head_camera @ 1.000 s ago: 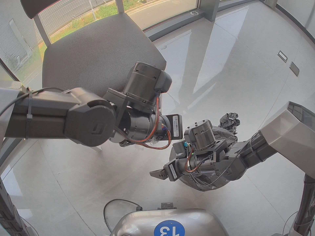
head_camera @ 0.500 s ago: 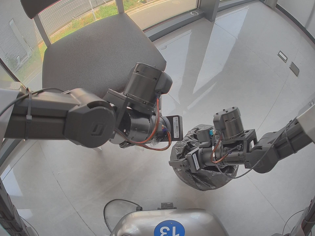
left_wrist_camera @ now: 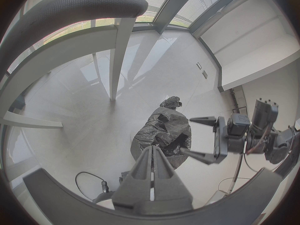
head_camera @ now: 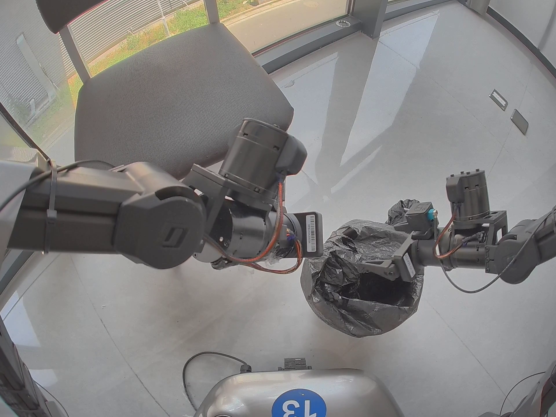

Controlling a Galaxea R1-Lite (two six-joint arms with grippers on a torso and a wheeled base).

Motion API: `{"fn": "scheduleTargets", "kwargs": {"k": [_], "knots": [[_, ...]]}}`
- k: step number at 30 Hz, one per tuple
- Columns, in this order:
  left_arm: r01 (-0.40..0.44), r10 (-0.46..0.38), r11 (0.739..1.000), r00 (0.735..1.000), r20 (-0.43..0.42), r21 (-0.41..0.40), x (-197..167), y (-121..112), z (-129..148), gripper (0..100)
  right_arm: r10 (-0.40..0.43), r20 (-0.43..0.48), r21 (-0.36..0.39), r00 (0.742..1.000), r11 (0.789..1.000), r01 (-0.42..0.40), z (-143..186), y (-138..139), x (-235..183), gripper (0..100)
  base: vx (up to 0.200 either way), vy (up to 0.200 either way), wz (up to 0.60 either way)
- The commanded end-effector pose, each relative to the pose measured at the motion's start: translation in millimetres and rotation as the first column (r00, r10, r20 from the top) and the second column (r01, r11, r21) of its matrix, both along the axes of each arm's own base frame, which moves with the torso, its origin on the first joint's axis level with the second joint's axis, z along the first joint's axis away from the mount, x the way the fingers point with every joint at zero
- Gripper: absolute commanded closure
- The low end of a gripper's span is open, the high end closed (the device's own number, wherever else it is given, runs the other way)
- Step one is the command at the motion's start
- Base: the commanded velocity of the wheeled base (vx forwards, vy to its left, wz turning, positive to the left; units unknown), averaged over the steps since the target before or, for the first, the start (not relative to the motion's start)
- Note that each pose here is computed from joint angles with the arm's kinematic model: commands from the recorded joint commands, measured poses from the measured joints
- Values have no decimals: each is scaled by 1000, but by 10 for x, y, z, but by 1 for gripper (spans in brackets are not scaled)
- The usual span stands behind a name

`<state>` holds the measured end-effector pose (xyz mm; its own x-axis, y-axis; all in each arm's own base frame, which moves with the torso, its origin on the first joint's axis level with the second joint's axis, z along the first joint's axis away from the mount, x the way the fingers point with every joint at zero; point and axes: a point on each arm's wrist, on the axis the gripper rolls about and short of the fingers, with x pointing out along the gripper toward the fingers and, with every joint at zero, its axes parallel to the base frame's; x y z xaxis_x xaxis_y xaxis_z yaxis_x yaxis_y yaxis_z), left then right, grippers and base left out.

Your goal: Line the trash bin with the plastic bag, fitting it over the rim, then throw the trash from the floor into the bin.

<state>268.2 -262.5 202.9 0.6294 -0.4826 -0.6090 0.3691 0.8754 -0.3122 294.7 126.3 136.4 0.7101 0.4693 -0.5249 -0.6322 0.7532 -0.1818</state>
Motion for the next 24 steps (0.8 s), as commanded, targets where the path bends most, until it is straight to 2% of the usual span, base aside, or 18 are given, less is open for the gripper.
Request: {"fn": "scheduleTargets", "kwargs": {"k": [1, 5, 10, 14, 17, 24], "knots": [[8, -8, 1000, 1000, -5, 12, -41, -7, -29, 100, -12, 140, -129, 990, 991, 30, 145, -349, 147, 0, 0, 0, 0], [20, -20, 1000, 1000, -4, 16, -57, -40, -41, 100, 57, 142, -228, 988, 973, -23, 10, -333, 204, 0, 0, 0, 0], [21, -21, 1000, 1000, 2, 13, -61, -44, -26, 100, 107, 148, -293, 983, 954, -60, -85, -298, 312, 0, 0, 0, 0], [24, -24, 1000, 1000, 2, 12, -62, -52, -26, 100, 150, 133, -288, 980, 952, -106, -120, -147, 268, 0, 0, 0, 0], [23, -23, 1000, 1000, 1, 14, -60, -53, -36, 100, 174, 85, -280, 981, 949, -144, -237, -44, 213, 0, 0, 0, 0], [24, -24, 1000, 1000, -2, 16, -56, -57, -48, 100, 175, 1, -296, 985, 940, -167, -478, 13, 170, 0, 0, 0, 0]]}}
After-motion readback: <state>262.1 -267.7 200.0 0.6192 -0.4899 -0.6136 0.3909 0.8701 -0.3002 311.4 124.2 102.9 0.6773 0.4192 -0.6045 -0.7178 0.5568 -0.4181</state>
